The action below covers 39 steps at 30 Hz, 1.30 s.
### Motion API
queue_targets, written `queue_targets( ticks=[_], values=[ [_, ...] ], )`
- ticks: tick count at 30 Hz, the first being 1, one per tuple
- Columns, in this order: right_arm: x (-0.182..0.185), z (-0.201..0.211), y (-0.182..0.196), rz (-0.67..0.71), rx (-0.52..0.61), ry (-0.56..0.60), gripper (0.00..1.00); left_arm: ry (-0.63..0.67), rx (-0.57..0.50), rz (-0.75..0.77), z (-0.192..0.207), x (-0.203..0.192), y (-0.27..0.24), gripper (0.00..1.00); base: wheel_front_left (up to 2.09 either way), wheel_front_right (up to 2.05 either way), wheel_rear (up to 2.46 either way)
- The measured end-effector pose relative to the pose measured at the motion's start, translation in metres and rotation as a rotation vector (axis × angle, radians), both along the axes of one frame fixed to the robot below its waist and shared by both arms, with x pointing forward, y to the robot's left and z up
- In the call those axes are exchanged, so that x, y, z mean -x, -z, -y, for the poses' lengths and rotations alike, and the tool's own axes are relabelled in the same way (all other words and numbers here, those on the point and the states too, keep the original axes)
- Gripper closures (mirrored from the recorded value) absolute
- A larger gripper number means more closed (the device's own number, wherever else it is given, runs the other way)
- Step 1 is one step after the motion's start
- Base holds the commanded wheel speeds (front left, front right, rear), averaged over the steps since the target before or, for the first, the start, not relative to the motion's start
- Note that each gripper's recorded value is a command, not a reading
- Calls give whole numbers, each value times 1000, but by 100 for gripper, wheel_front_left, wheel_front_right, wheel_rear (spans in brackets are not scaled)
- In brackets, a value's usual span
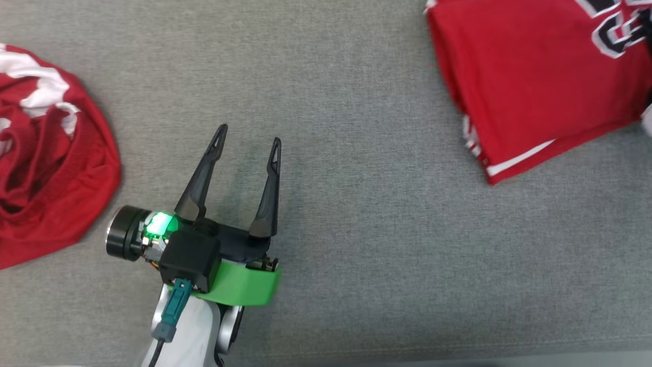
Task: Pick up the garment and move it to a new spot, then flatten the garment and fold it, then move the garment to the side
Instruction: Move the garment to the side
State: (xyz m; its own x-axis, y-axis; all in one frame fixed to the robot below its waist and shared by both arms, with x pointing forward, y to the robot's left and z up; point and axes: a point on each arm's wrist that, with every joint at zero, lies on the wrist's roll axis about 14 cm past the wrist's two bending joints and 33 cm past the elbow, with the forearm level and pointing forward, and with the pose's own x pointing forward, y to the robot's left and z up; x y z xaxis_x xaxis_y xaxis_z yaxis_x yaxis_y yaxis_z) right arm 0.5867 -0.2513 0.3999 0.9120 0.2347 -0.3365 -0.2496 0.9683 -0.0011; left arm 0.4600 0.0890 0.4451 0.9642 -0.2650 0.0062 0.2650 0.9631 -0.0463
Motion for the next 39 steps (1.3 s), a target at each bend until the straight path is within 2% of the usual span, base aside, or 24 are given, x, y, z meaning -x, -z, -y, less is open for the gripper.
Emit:
queue_targets(
  ticks=[5,14,22,26,27,28,32,39],
  values=[
    [-2,60,-13,32,96,100,100,75,-1,18,20,-12,6,0,0,0,0],
    [13,143,-26,31,267,227,100,171,14,5,48,-23,27,0,0,0,0],
    [9,181,-46,72,394,275,100,225,7,-27,58,-25,50,0,0,0,0],
    [4,189,-50,91,416,302,100,234,2,-29,59,-27,54,0,0,0,0],
    [2,191,-53,102,422,312,18,235,-3,-27,59,-27,54,0,0,0,0],
    [-2,194,-58,119,432,324,0,236,-7,-23,59,-27,54,0,0,0,0],
    [-16,185,-70,180,464,319,0,226,-17,-9,57,-28,48,0,0,0,0],
    [-6,110,-37,182,326,223,0,173,-28,24,47,-23,24,0,0,0,0]
  ],
)
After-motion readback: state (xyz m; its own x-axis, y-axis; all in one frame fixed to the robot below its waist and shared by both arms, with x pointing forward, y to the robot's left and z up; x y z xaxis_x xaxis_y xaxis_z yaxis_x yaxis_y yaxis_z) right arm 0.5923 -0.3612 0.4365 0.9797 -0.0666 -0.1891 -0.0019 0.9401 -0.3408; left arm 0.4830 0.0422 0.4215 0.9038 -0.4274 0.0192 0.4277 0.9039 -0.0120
